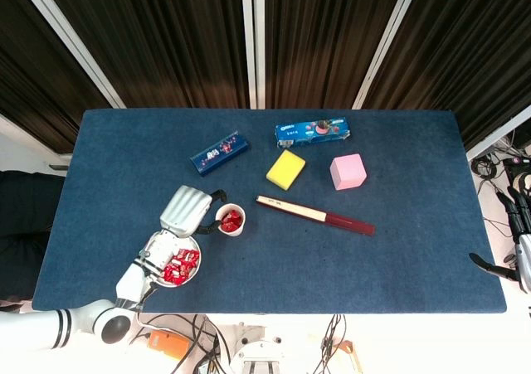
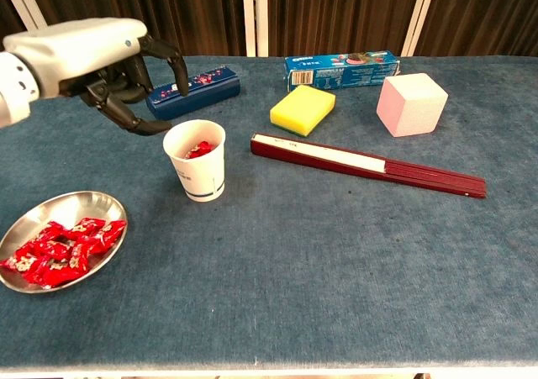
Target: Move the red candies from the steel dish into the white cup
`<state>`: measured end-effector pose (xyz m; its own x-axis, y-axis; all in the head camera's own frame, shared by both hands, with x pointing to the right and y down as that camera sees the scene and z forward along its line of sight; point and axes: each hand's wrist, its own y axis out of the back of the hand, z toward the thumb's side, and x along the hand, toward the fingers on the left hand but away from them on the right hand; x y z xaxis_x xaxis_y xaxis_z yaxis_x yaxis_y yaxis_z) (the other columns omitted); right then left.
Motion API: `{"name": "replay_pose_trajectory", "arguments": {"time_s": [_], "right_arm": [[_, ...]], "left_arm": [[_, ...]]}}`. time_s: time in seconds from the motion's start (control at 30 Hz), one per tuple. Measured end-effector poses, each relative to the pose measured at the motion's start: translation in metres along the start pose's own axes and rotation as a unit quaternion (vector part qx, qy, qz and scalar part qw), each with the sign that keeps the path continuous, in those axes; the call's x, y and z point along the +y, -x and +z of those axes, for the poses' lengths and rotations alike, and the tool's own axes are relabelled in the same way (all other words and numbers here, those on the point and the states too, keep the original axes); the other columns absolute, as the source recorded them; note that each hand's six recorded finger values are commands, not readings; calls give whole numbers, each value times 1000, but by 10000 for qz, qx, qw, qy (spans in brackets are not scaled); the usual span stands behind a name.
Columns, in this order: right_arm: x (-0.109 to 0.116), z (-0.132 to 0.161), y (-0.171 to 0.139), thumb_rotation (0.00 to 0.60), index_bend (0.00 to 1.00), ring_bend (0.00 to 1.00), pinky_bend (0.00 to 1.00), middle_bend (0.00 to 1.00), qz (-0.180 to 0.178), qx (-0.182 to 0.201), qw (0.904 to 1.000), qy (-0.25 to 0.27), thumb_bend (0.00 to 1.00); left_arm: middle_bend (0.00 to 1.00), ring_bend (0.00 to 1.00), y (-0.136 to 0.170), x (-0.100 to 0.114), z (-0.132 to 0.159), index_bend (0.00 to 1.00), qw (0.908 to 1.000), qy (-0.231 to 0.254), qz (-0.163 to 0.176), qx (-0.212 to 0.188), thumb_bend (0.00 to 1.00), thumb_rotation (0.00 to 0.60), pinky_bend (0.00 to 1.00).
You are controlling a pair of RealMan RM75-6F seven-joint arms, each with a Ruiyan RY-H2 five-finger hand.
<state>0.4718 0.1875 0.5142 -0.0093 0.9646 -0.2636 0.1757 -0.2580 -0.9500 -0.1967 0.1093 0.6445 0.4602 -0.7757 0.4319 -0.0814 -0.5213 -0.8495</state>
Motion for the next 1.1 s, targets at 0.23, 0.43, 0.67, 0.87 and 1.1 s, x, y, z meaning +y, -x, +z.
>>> {"name": "replay_pose_trajectory", "arguments": {"time_s": [0.23,0.43,0.67,0.87,1.1], "right_arm": [[0,4,2,600,0,0,0,6,-16,74,10000,-6,120],[-3,8,4,600,0,0,0,6,35,129,9999,-11,120],[-5,11,6,600,0,0,0,6,63,170,9998,-6,120],[-4,8,5,600,0,0,0,6,60,132,9999,-16,119],[-1,9,6,600,0,0,0,6,28,151,9999,-45,120]], "left_arm": [[933,882,47,17,-29,381,9990,-431,45,111,290,600,879],[933,883,86,-11,-36,365,9958,-718,-548,166,290,600,903],[933,883,89,-46,-33,365,9933,-749,-868,142,277,600,903],[933,883,89,-72,-38,365,9885,-980,-1123,272,272,600,903],[933,883,92,-83,-42,375,9864,-1020,-1221,409,262,600,903]]}}
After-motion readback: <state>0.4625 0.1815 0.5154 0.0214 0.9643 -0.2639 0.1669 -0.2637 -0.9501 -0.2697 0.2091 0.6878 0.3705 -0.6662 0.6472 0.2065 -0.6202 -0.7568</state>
